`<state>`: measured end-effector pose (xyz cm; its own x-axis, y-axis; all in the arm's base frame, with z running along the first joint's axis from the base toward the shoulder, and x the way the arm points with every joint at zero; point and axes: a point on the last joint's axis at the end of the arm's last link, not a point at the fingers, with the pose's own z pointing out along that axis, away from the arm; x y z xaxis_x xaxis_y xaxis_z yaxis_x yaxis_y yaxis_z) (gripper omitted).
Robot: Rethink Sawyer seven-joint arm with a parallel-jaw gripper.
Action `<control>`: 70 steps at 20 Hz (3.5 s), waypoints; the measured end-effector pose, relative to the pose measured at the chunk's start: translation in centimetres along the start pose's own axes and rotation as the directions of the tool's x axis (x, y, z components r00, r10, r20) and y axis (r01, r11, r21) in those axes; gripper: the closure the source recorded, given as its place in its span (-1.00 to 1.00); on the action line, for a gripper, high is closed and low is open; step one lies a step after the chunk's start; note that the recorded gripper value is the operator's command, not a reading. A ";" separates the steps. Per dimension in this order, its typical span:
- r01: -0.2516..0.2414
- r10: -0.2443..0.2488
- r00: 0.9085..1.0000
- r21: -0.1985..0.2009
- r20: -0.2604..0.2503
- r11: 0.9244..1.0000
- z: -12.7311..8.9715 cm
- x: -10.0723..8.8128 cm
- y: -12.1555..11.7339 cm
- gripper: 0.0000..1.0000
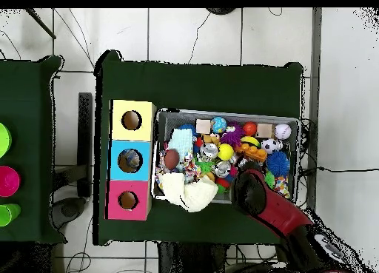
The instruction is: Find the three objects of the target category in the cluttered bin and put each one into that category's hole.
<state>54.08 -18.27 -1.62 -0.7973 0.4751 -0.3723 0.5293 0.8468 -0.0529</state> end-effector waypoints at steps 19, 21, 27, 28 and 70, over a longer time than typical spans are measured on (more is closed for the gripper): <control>-0.010 0.010 1.000 0.003 -0.025 1.000 0.8 1.1 -0.6 -1.00; -0.010 0.010 1.000 0.003 -0.025 1.000 0.8 1.1 -0.6 -1.00; -0.010 0.010 1.000 0.003 -0.025 1.000 0.8 1.0 -0.6 -1.00; -0.009 0.010 1.000 0.003 -0.025 1.000 0.8 1.1 -0.5 -1.00; 0.009 -0.009 1.000 -0.005 -0.002 1.000 -1.0 -0.8 0.6 -1.00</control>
<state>54.76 -17.92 -0.40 -0.8028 0.4676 -0.3700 0.5203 0.8524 -0.0519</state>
